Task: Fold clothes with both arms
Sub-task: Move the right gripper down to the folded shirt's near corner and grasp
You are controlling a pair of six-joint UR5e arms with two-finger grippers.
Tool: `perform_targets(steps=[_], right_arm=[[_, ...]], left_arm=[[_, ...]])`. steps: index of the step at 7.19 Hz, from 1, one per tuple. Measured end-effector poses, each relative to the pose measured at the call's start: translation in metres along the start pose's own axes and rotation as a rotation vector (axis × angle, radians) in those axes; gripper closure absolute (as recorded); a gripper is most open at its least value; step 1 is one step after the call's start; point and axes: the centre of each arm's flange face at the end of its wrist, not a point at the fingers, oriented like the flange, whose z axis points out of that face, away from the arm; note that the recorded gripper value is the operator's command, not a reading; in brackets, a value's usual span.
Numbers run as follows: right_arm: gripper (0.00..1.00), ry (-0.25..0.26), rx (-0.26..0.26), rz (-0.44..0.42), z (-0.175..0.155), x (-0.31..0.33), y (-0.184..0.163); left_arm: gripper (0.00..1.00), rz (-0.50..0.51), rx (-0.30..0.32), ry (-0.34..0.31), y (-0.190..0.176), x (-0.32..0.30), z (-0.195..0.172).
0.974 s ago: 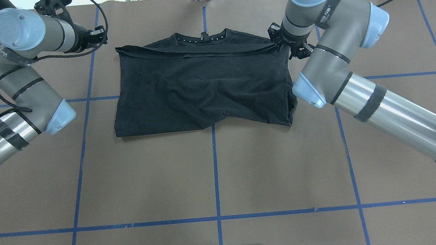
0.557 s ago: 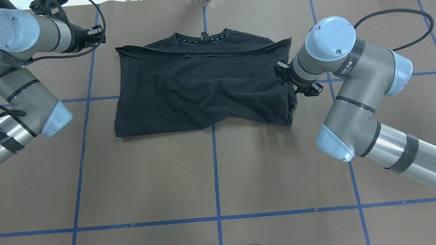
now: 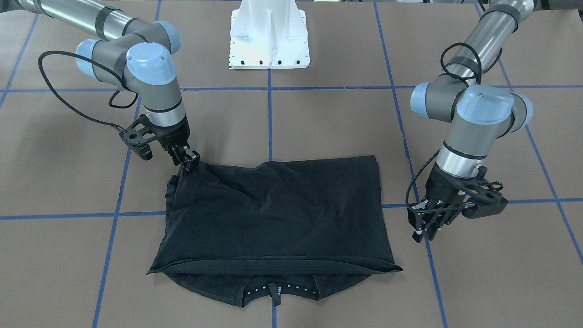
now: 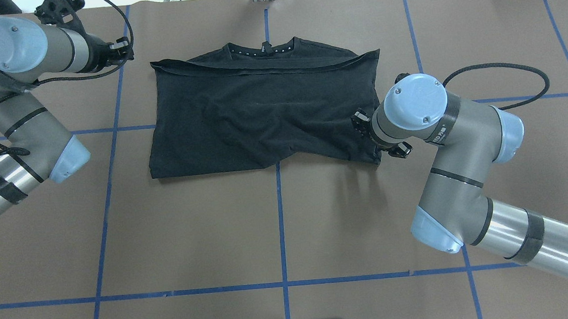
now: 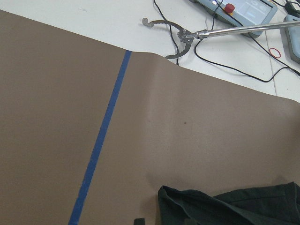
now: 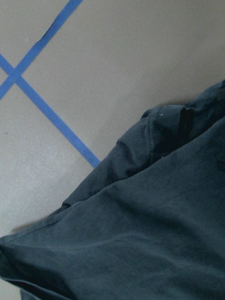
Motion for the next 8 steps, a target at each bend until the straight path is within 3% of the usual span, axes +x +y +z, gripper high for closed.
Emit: perform_targets(steps=[2, 3, 4, 8], right_arm=[[0.53, 0.012, 0.013, -0.024, 0.01, 0.01, 0.016], [0.88, 0.015, 0.021, -0.033, 0.014, 0.014, 0.021], [1.0, 0.018, 0.025, -0.036, 0.016, 0.016, 0.023], [1.0, 0.016, 0.018, -0.065, 0.012, 0.021, 0.024]], left_arm=[[0.6, 0.001, -0.001, 0.001, 0.001, 0.0, 0.001], [0.6, 0.002, -0.002, 0.002, 0.001, 0.0, 0.001], [0.6, 0.001, -0.002, 0.003, 0.001, 0.0, 0.001], [0.59, 0.001, -0.002, 0.005, 0.001, 0.0, 0.001]])
